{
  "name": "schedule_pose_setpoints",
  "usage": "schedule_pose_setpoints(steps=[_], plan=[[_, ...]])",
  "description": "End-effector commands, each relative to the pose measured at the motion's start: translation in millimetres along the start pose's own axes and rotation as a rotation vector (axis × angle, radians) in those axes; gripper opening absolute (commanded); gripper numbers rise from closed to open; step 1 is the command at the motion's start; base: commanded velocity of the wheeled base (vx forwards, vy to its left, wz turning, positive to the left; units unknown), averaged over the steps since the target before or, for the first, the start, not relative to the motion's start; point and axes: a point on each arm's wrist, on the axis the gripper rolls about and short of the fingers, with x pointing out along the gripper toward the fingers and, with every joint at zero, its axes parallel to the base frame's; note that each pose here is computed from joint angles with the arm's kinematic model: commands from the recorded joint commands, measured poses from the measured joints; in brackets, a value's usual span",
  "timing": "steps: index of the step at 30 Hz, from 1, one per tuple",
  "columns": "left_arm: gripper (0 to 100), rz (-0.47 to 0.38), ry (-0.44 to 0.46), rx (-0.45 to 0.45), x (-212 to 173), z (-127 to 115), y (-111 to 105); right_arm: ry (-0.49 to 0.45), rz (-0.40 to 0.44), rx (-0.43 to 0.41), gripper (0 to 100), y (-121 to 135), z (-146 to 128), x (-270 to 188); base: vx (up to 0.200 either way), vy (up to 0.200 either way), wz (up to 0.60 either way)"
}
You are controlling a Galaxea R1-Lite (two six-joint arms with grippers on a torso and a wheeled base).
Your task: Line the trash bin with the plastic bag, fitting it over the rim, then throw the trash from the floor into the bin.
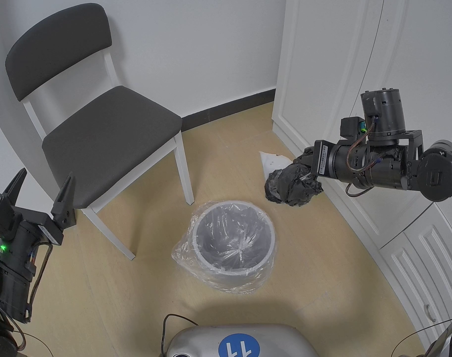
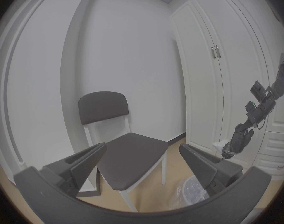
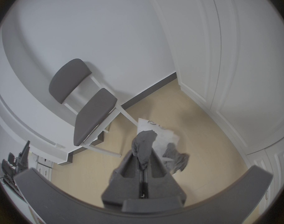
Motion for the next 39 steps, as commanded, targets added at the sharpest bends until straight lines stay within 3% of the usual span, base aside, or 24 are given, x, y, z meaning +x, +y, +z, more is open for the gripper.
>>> schedule_pose_setpoints(steps=[1, 15, 19, 20, 25, 31, 39], plan=[[100, 0.013, -0.057, 0.008, -8, 11, 7, 0.027, 0.000, -0.037, 0, 16, -15, 0, 0.000, 0.000, 0.00], [100, 0.012, -0.188, 0.077, -34, 33, 25, 0.107, 0.003, -0.093, 0, 29, -44, 9, 0.000, 0.000, 0.00], [100, -0.054, -0.192, 0.122, -49, 39, 33, 0.126, -0.005, -0.096, 0, 28, -49, 16, 0.000, 0.000, 0.00], [100, -0.121, -0.183, 0.147, -58, 40, 37, 0.137, -0.012, -0.097, 0, 27, -52, 18, 0.000, 0.000, 0.00], [100, -0.239, -0.097, 0.187, -73, 34, 42, 0.162, -0.054, -0.108, 0, 22, -61, 27, 0.000, 0.000, 0.00], [100, -0.264, -0.040, 0.192, -73, 28, 40, 0.201, -0.090, -0.116, 0, 15, -74, 49, 0.000, 0.000, 0.00], [100, -0.269, -0.031, 0.197, -73, 26, 40, 0.200, -0.103, -0.108, 0, 6, -89, 77, 0.000, 0.000, 0.00]])
